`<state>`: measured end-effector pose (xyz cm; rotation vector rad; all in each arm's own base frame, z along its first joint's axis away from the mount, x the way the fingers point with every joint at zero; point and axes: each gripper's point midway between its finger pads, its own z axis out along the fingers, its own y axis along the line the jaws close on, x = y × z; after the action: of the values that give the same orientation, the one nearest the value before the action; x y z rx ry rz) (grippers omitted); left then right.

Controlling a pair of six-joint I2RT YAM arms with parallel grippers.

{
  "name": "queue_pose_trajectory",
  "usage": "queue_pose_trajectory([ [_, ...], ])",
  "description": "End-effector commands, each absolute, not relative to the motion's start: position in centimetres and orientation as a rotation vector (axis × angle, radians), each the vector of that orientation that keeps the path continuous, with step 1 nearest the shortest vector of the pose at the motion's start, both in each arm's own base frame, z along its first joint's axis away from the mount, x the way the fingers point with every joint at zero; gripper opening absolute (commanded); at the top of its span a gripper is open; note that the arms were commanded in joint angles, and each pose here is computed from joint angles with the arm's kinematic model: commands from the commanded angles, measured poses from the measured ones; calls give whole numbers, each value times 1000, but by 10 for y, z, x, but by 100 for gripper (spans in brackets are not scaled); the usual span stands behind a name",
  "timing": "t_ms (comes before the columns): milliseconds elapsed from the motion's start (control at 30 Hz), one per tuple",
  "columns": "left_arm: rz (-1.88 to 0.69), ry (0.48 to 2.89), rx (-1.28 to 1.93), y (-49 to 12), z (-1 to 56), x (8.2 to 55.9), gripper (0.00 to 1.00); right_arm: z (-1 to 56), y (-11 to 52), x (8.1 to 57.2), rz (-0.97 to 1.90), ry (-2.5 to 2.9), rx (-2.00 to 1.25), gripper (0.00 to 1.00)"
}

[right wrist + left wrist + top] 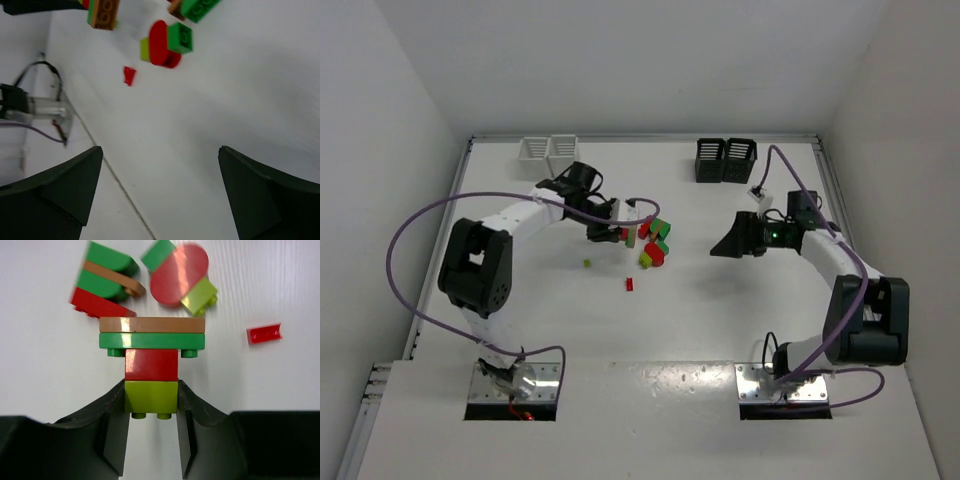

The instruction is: Sort the legos into containers by color

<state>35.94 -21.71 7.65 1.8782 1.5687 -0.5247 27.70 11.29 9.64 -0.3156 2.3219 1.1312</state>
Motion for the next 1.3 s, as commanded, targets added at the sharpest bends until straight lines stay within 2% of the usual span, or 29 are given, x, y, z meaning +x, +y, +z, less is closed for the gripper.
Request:
queue_pose_trajectory([
  [0,-626,1490,1659,-243,150,354,28,157,145,293,1398,2134,-327,100],
  [167,-697,1475,1538,-258,175,321,28,179,183,308,1647,2102,-283,100],
  [367,-855,1468,1464,-272,192,295,27,185,223,313,1751,2101,-402,100],
  [567,-914,1478,1425,-279,196,291,26,188,254,315,1857,2130,-440,100],
  [1000,-872,1498,1428,-281,186,295,24,177,292,313,1929,2229,-403,100],
  [1100,-849,1508,1438,-281,181,294,24,177,296,315,1934,2240,-365,93],
  [1133,-830,1506,1442,-280,180,297,24,170,296,314,1948,2258,-335,85],
  [1267,-791,1534,1456,-282,170,297,24,176,297,315,1984,2242,-290,71],
])
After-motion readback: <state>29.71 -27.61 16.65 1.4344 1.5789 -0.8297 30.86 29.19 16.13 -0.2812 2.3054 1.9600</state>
